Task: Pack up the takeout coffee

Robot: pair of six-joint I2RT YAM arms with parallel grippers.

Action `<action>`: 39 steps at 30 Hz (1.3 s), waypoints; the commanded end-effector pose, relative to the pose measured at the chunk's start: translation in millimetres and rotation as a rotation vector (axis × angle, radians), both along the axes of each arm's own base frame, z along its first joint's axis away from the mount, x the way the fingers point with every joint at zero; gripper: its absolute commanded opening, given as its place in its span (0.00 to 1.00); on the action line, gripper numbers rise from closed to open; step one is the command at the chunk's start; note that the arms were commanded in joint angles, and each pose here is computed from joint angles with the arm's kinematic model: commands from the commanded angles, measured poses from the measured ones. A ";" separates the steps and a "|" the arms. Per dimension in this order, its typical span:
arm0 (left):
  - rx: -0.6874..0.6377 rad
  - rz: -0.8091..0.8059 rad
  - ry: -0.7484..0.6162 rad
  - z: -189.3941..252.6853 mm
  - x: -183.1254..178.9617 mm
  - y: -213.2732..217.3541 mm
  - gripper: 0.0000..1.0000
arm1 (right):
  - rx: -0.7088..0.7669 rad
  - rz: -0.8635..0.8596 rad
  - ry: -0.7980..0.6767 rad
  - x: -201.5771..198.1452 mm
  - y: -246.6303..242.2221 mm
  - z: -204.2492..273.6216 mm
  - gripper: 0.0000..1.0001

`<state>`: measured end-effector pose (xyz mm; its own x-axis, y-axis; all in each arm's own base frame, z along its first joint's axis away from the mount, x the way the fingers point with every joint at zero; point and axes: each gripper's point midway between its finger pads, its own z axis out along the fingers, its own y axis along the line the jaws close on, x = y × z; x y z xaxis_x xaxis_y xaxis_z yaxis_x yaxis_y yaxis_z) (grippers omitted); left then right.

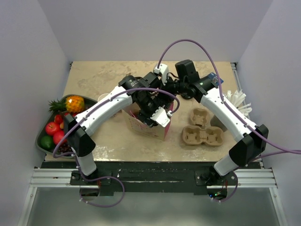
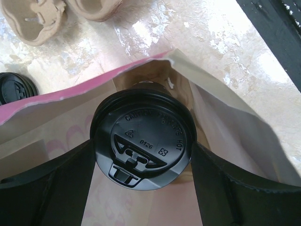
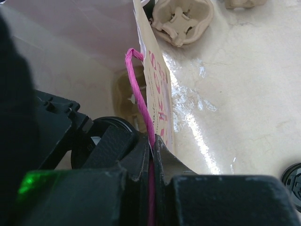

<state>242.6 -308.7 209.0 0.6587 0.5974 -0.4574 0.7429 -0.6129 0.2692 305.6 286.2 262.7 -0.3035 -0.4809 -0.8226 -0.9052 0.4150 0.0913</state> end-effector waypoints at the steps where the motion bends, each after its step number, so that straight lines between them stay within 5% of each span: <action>1: 0.000 -0.019 -0.018 -14.7 13.2 -13.4 0.35 | 0.050 0.129 -0.073 -22.3 15.3 20.8 0.00; 14: 0.027 0.007 0.023 -49.3 19.2 -17.7 0.36 | 0.063 0.136 -0.052 -25.0 18.3 19.0 0.00; 29: -0.223 0.197 -0.098 1.9 22.9 -21.0 0.33 | 0.097 0.084 0.060 -17.8 18.6 16.3 0.00; 36: -0.178 0.136 -0.084 -8.7 21.0 -21.2 0.32 | 0.137 0.092 0.140 -11.5 18.4 10.9 0.02; 39: -0.119 0.097 -0.037 -19.9 14.7 -17.9 0.32 | 0.146 0.083 0.135 -4.8 18.7 15.6 0.12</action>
<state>254.7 -315.0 186.3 0.5693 0.6488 -0.5049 0.8221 -0.4454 0.3547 304.8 292.3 256.5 -0.3825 -0.4332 -0.8161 -0.8996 0.3762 0.2219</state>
